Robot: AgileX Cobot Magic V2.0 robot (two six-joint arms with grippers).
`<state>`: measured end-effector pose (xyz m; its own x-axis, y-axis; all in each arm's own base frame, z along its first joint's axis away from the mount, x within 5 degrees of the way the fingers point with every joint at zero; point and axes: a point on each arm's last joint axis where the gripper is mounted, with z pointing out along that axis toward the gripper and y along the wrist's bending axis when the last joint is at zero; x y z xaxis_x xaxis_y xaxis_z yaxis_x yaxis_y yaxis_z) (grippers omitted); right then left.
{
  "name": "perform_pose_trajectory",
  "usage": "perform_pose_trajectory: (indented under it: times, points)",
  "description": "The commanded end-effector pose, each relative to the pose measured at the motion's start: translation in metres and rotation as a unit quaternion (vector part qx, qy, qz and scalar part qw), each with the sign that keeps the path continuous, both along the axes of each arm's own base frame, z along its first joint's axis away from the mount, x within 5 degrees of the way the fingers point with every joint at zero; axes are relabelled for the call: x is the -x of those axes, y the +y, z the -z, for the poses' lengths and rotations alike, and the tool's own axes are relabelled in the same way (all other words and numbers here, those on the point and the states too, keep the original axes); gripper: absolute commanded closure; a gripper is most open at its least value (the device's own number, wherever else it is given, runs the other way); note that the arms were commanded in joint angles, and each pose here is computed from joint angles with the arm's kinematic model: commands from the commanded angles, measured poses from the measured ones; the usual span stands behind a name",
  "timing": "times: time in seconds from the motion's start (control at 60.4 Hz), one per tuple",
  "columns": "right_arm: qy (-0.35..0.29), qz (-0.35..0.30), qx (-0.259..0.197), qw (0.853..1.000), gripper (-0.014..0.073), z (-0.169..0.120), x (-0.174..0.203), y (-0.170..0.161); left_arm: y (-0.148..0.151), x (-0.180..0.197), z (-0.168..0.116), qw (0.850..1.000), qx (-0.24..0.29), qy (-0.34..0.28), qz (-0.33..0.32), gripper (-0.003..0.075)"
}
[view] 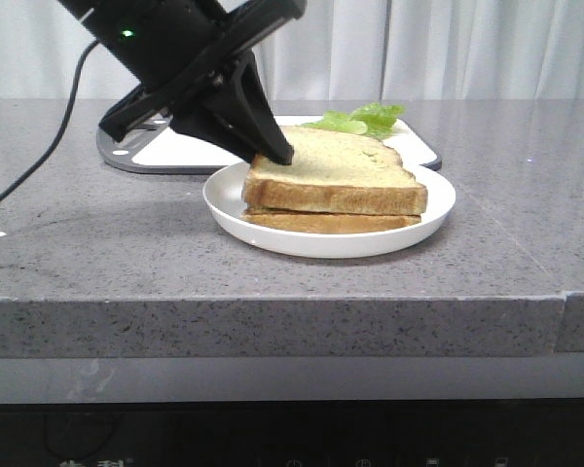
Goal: Left arm grabs bread, right arm adds lettuce
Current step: 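Grasp the top bread slice with the left gripper and lift it off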
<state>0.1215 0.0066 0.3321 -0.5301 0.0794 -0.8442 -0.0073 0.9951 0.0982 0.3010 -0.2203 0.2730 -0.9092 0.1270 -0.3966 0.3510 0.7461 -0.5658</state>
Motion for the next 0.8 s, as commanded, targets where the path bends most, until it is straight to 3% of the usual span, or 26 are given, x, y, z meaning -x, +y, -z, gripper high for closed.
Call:
perform_pose_trajectory:
  times: [0.0,0.182,0.431,0.613,0.779]
  points:
    - [-0.041,0.003,0.001,0.999,0.0223,-0.014,-0.003,-0.001,0.002,0.008,-0.039,0.998,0.037,-0.051,-0.006,0.0741]
    - [-0.042,0.003,0.001,0.999,0.0223,-0.014,-0.003,-0.001,0.010,0.018,-0.058,0.996,0.036,-0.084,0.000,0.0741]
    - [-0.049,0.003,0.001,0.999,0.0223,-0.015,-0.004,-0.001,0.033,0.050,-0.109,0.984,0.040,-0.172,0.008,0.0741]
    - [-0.054,0.004,0.001,0.999,0.0223,-0.016,-0.005,-0.001,0.071,0.083,-0.145,0.971,0.024,-0.239,-0.023,0.0741]
    - [-0.062,0.004,0.001,0.998,0.0223,-0.017,-0.005,-0.001,0.121,0.108,-0.147,0.959,-0.024,-0.264,-0.100,0.0741]
